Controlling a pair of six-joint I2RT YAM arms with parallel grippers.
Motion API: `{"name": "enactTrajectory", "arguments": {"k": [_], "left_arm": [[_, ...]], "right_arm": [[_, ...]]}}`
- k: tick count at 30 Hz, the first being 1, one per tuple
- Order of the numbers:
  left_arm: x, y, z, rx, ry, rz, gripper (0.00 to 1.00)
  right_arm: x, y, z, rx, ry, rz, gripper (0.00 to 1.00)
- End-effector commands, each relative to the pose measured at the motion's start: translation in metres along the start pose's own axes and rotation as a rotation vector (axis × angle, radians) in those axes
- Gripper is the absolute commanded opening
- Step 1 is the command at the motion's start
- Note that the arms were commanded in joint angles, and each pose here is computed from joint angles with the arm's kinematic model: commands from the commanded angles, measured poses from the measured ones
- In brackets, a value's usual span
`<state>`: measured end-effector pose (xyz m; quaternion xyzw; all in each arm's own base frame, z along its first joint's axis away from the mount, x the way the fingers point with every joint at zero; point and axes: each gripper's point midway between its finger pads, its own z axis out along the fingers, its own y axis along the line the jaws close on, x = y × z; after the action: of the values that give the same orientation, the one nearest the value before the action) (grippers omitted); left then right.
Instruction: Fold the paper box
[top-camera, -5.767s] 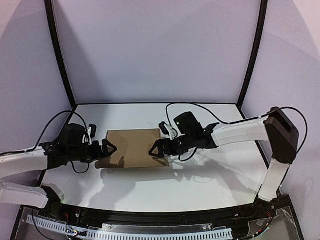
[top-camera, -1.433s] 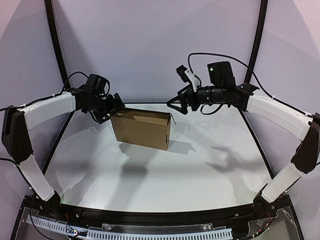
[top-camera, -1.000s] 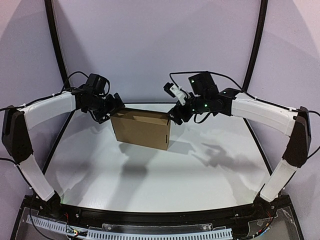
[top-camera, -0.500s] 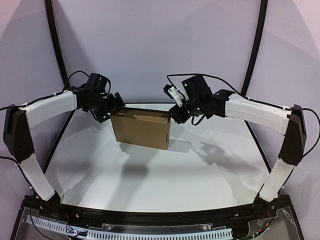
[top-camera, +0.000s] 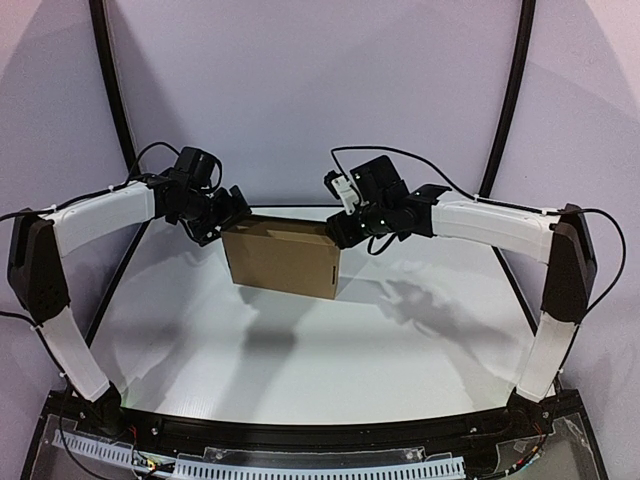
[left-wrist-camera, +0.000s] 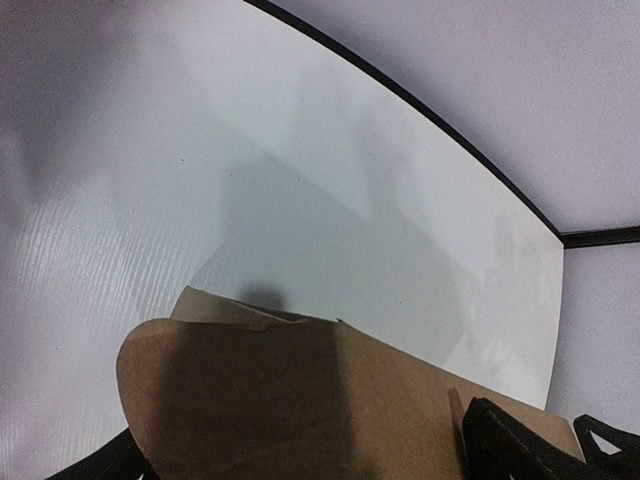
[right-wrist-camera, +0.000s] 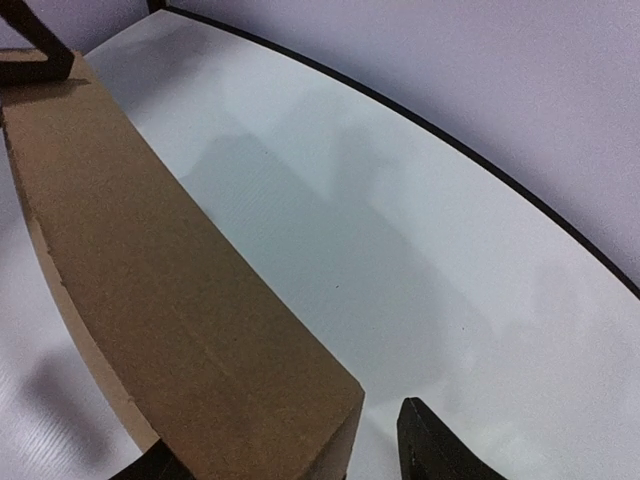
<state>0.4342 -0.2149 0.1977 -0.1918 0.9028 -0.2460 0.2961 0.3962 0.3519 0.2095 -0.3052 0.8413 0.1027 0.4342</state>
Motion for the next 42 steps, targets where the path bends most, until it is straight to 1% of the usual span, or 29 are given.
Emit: {"name": "enactTrajectory", "arguments": {"k": [1, 5, 7, 9, 12, 15, 18, 22, 23, 27, 30, 31, 32, 33, 35, 38, 40, 42], "left_arm": [[0.002, -0.001, -0.004, -0.001, 0.02, 0.023, 0.99], [-0.004, -0.003, -0.018, -0.002, -0.006, 0.075, 0.99], [-0.01, -0.005, -0.036, -0.012, -0.035, 0.125, 0.99], [-0.018, 0.001, -0.054, -0.054, -0.079, 0.21, 0.99], [-0.021, 0.009, -0.077, -0.099, -0.1, 0.301, 0.99], [-0.02, 0.021, -0.1, -0.151, -0.102, 0.399, 0.99], [-0.016, 0.026, -0.113, -0.165, -0.091, 0.436, 0.99], [-0.007, 0.019, -0.125, -0.093, -0.074, 0.509, 0.99], [0.0, 0.019, -0.125, -0.063, -0.06, 0.59, 0.99], [-0.009, 0.006, -0.124, -0.017, -0.108, 0.701, 0.99], [-0.013, -0.002, -0.1, 0.04, -0.034, 0.738, 0.98], [-0.014, -0.007, -0.104, 0.059, -0.039, 0.752, 0.98], [-0.017, -0.006, -0.096, 0.055, -0.018, 0.753, 0.96], [-0.014, -0.002, -0.085, 0.055, 0.028, 0.77, 0.93], [-0.022, -0.002, -0.078, 0.035, 0.042, 0.796, 0.9], [-0.027, 0.005, -0.064, 0.001, 0.075, 0.798, 0.87], [-0.03, 0.002, -0.062, 0.008, 0.081, 0.818, 0.84], [-0.029, 0.001, -0.057, 0.012, 0.098, 0.822, 0.72]], "right_arm": [[0.032, -0.001, 0.015, 0.031, 0.106, -0.004, 0.58], [0.043, -0.007, 0.019, 0.045, 0.145, 0.008, 0.54], [0.039, -0.011, 0.019, 0.036, 0.142, 0.027, 0.52], [0.032, -0.015, 0.017, 0.022, 0.135, 0.042, 0.52], [0.024, -0.016, 0.016, 0.0, 0.127, 0.054, 0.52], [0.015, -0.013, 0.017, -0.036, 0.125, 0.054, 0.52], [0.014, -0.005, 0.023, -0.078, 0.138, 0.054, 0.51], [0.015, -0.001, 0.025, -0.098, 0.146, 0.062, 0.5], [0.014, 0.0, 0.024, -0.108, 0.142, 0.064, 0.49], [0.01, 0.0, 0.019, -0.11, 0.132, 0.054, 0.49], [0.003, -0.001, 0.014, -0.111, 0.119, 0.034, 0.49], [0.003, -0.001, 0.014, -0.111, 0.117, 0.033, 0.49], [0.001, -0.001, 0.013, -0.111, 0.114, 0.032, 0.49], [-0.001, -0.002, 0.012, -0.111, 0.111, 0.03, 0.49], [-0.001, 0.003, 0.012, -0.136, 0.113, 0.029, 0.49], [0.0, 0.004, 0.014, -0.145, 0.119, 0.029, 0.49], [0.0, 0.005, 0.015, -0.15, 0.121, 0.024, 0.49], [0.001, 0.006, 0.016, -0.149, 0.127, 0.021, 0.49]]}}
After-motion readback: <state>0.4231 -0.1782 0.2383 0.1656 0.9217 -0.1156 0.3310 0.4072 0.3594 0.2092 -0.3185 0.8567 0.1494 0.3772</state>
